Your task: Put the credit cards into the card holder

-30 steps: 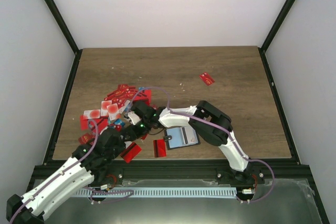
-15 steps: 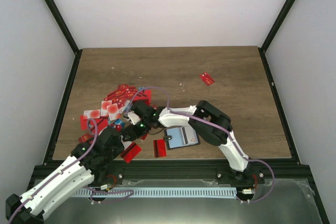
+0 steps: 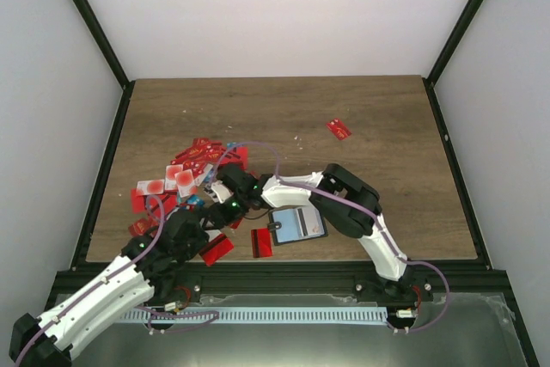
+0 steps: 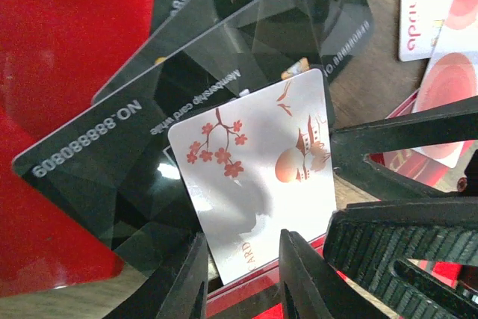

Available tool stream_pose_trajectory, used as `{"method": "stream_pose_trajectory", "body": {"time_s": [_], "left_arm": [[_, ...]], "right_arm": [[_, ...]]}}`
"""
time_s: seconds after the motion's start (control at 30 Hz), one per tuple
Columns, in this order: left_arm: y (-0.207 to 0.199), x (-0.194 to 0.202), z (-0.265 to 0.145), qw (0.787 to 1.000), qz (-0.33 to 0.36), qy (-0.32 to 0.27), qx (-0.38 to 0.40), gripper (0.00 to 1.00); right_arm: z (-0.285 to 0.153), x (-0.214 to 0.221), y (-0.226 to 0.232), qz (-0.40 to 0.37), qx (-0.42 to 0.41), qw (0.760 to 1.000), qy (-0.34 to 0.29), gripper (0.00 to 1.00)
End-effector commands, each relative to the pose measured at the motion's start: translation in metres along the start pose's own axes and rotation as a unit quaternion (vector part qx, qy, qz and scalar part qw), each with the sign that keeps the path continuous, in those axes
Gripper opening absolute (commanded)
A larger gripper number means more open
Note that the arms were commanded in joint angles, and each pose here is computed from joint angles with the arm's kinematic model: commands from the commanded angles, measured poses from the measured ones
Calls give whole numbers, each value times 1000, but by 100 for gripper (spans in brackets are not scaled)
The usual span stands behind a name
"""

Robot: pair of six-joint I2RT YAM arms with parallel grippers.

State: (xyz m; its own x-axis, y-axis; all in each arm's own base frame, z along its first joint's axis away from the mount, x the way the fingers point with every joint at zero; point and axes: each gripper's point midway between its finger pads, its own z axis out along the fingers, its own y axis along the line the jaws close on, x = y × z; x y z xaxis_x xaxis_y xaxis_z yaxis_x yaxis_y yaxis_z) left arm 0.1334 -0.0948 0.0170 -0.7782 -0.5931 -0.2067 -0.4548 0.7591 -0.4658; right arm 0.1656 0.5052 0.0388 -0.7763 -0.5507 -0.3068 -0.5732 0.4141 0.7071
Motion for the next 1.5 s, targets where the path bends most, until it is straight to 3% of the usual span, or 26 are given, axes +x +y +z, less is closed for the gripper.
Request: {"method": "stream_pose_trajectory", "body": {"time_s": [0.0,0.27,0.8,1.07,1.47], "left_arm": [[8,5,13,1000,-5,3,4,30],[-21,-3,18,997,11,-19,78,30],[-43,-13,14,991,42,-46,119,29],[-50,-13,15,988,55,-47,140,27],[-77,-8,6,973,103,-43,203,26]], "right_arm": [[2,33,-27,32,21,998,41,49],[-21,29,-27,39,-20,999,28,48],[-49,22,-1,16,-141,990,12,44],[-47,11,-18,40,-129,991,-7,37],[-37,8,-46,72,-96,993,-11,36]]}}
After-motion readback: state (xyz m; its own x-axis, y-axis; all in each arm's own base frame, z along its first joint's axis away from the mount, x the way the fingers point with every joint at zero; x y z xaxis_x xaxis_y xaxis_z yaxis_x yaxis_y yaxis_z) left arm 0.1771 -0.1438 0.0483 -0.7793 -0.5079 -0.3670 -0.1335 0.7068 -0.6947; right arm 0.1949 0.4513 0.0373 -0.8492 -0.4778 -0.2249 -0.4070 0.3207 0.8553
